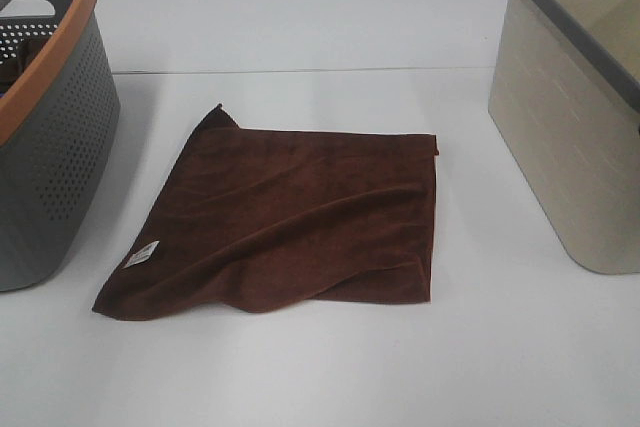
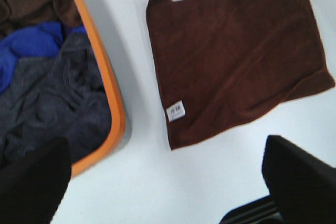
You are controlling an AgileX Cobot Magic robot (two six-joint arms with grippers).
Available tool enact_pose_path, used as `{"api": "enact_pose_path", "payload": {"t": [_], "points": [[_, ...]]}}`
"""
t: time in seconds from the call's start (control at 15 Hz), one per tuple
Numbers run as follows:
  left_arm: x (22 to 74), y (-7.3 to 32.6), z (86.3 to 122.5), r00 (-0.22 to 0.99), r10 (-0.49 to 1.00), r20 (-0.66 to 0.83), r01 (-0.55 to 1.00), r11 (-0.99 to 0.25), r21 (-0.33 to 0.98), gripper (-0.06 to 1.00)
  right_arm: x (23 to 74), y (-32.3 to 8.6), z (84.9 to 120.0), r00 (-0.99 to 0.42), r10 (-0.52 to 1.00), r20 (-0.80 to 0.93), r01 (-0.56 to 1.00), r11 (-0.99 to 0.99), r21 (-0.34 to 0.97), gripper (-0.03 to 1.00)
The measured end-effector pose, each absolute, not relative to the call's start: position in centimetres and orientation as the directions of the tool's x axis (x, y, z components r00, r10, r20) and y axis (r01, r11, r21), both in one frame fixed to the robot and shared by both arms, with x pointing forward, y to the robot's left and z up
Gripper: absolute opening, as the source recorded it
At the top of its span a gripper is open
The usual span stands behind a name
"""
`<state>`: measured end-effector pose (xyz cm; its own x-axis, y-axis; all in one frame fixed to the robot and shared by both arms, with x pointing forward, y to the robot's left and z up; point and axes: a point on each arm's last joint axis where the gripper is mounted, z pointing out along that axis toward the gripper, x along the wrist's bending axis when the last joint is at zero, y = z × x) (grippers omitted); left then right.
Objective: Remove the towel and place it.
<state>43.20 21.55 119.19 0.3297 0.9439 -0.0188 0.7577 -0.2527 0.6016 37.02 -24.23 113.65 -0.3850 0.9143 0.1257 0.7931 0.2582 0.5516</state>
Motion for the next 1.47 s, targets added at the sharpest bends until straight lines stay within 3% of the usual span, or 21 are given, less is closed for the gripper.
{"api": "enact_pose_path", "payload": {"t": [0.4,0.73,1.0,1.47], "points": [[33.0,26.5,109.8,0.317,0.948,-0.012,0.755,-0.245,0.609,0.93,29.1,-27.5,106.6,-0.373,0.927,0.04,0.768,0.284,0.574,0.8],[27.4,29.5,105.2,0.31,0.951,0.014,0.633,-0.217,0.743,0.93,26.1,-28.9,105.3,-0.337,0.941,-0.009,0.593,0.22,0.774,0.8],[24.8,30.5,105.3,0.356,0.934,0.021,0.473,-0.199,0.858,0.93,25.5,-29.1,105.2,-0.336,0.942,-0.013,0.554,0.209,0.806,0.8],[24.3,30.1,105.3,0.414,0.91,0.021,0.445,-0.222,0.868,0.93,25.6,-29.1,105.2,-0.335,0.942,-0.014,0.555,0.21,0.805,0.8]]}}
